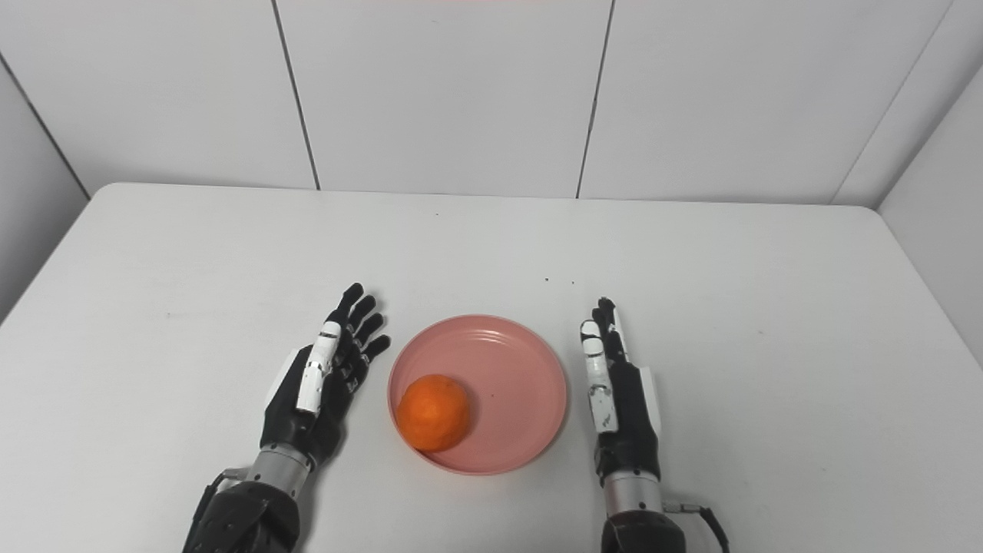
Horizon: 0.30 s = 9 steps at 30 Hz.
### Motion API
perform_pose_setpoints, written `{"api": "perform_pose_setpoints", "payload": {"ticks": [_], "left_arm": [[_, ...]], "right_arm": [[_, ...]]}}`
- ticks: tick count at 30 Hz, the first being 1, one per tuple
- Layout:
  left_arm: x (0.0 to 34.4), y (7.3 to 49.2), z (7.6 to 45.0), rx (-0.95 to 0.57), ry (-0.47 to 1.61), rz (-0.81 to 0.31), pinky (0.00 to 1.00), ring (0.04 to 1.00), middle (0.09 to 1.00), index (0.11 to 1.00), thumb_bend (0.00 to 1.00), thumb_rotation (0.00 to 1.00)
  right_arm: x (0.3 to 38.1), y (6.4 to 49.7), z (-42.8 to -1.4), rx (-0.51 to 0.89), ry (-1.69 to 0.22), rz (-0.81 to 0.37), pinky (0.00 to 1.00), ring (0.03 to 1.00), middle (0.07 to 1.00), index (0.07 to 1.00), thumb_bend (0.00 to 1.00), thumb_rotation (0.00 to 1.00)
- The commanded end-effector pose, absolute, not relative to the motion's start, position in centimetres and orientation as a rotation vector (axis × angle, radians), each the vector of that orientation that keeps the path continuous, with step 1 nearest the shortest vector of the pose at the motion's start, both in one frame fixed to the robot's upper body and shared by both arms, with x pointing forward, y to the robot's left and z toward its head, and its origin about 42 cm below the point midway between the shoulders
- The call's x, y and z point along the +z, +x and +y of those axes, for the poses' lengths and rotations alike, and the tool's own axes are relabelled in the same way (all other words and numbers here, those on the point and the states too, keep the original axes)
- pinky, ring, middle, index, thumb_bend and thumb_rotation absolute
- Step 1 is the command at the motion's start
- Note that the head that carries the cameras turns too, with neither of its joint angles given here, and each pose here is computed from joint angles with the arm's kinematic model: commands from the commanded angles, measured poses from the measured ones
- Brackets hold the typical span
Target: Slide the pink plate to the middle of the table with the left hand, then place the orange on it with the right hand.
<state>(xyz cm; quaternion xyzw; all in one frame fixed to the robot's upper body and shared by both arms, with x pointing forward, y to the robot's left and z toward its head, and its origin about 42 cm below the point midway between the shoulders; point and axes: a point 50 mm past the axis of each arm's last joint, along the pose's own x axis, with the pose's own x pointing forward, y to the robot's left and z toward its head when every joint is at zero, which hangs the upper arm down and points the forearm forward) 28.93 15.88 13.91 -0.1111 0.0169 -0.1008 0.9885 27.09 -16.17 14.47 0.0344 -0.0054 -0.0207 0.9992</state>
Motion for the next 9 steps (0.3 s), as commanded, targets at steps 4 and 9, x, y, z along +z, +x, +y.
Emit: {"api": "perform_pose_setpoints", "payload": {"ticks": [4,9], "left_arm": [[14.36,28.92,16.04,-0.195,-0.213,0.003,0.99,0.982,0.999,0.995,0.38,1.0],[14.44,28.86,16.0,-0.192,-0.218,0.003,0.99,0.984,1.0,0.996,0.38,1.0]], "right_arm": [[15.09,27.22,-15.66,-0.05,0.102,-0.076,0.97,0.963,0.978,0.983,0.23,1.0],[15.1,27.17,-15.67,-0.054,0.093,-0.076,0.96,0.957,0.974,0.979,0.23,1.0]]}}
